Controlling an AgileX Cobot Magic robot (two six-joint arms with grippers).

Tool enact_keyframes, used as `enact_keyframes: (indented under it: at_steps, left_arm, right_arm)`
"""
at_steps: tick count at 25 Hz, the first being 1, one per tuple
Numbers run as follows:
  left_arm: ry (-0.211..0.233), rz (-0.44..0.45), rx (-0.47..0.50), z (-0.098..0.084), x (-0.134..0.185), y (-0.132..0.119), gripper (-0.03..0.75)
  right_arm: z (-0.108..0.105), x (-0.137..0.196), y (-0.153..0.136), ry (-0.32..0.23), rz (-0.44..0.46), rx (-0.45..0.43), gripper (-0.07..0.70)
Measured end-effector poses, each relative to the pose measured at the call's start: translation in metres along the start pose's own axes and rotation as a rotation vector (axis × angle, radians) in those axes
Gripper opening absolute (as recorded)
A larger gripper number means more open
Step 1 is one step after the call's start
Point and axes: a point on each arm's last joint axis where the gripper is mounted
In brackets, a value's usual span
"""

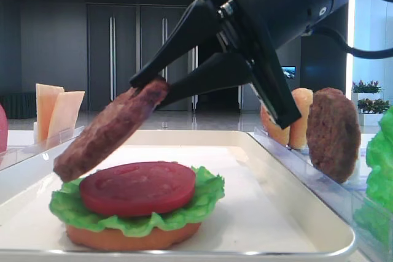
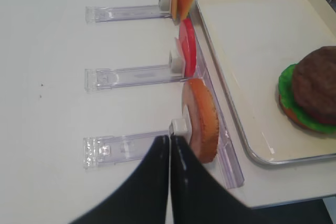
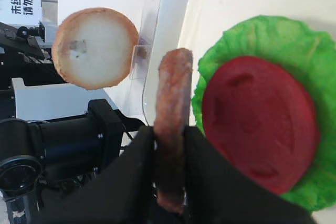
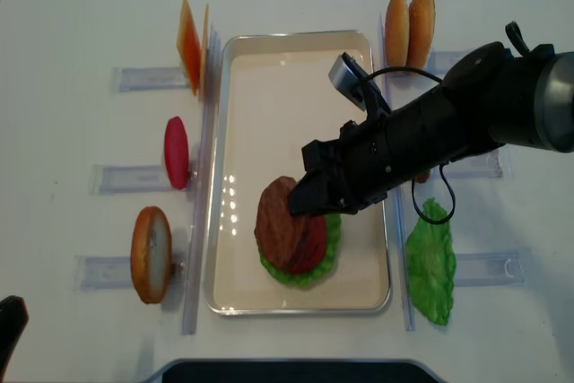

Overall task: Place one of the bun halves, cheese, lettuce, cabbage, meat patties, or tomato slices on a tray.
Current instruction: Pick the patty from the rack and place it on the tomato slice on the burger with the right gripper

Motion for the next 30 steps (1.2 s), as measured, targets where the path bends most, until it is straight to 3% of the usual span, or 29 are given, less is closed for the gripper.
enact_keyframes:
  at_steps: [6,13,15,19,23,30]
  left_arm:
    - [0.0,0.0,0.0,0.0,0.0,0.0,0.0]
    - [0.0,0.0,0.0,0.0,0.0,0.0,0.0]
    - [0.0,0.0,0.0,0.0,0.0,0.0,0.0]
    - [0.0,0.0,0.0,0.0,0.0,0.0,0.0]
    - [0.0,0.0,0.0,0.0,0.0,0.0,0.0]
    - [0.0,0.0,0.0,0.0,0.0,0.0,0.0]
  right_arm:
    - [-0.006,0.0,-0.003,-0.017,0.014,0.004,0.154]
    - [-0.007,0.001,-0.003,-0.001,0.022,0.012,0.159]
    - [-0.007,0.001,-0.003,-0.001,0.022,0.013,0.215]
    - [-0.006,0.001,-0.002,0.011,0.02,0.02,0.44]
    - [0.002,0.003,0.01,0.094,0.0,0.078,0.517]
    - [0.031,0.011,0.049,0.249,-0.061,0.237,0.527]
Point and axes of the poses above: a point on each arm's last joint axis where the gripper is mounted, y pointing back along that axis away from the gripper, z along the wrist's bending axis when the last joint is at zero, x = y × z
